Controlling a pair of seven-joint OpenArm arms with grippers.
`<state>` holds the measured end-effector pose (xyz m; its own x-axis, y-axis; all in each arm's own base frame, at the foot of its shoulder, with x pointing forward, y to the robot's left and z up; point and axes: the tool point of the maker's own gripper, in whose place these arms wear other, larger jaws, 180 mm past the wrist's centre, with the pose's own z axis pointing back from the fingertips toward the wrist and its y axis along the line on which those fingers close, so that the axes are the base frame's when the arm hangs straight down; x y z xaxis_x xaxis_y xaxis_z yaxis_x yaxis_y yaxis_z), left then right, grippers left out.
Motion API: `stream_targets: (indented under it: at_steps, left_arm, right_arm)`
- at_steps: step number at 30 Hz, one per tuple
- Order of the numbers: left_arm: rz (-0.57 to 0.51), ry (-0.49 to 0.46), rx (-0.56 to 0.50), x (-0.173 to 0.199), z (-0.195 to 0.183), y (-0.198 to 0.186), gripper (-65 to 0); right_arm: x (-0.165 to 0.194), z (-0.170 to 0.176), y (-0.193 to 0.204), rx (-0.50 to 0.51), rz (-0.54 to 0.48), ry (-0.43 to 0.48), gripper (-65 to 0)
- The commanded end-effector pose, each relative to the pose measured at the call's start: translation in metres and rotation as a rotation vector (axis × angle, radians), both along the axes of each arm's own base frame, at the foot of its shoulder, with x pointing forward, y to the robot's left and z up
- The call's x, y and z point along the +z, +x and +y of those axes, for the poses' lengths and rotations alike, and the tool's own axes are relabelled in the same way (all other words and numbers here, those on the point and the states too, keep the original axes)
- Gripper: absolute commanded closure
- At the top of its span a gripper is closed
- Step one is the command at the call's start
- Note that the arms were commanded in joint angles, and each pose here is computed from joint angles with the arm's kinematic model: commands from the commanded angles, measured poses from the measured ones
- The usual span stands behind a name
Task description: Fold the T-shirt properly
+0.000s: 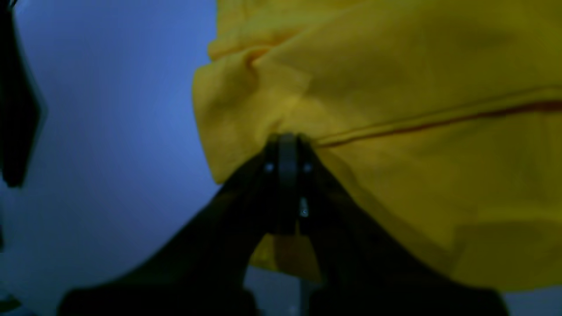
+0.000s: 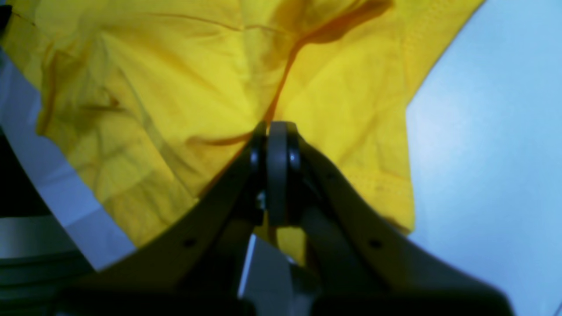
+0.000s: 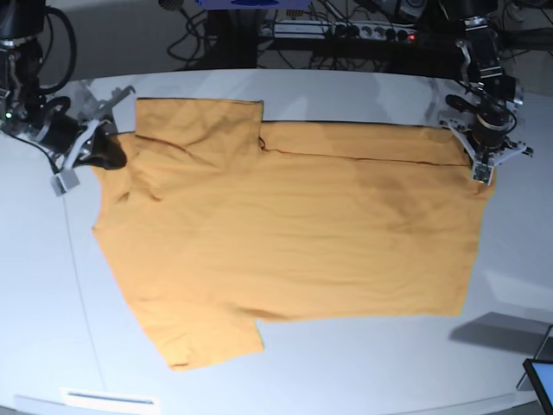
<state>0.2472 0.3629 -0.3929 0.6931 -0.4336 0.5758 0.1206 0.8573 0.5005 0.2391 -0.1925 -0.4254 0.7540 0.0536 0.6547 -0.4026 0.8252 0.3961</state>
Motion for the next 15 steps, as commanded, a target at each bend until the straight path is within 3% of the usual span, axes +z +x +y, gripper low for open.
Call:
stream_targets:
  at_steps: [1, 6, 15]
  left_arm:
    - [-0.040, 0.031, 0.000, 0.015, 0.008, 0.007, 0.0]
    - [-0.028, 0.070, 0.061, 0.027, 0.031, -0.005, 0.0]
    - [-0.045, 0.128, 0.061, 0.055, 0.029, 0.000, 0.0]
  right_arm:
    - [-0.020, -0.019, -0.021, 0.046, 0.109, -0.146, -0.3]
    - [-0.009, -0.013, -0.012, 0.074, 0.077, -0.157, -0.3]
    - [0.004, -0.014, 0.010, 0.084, 0.038, -0.176, -0.3]
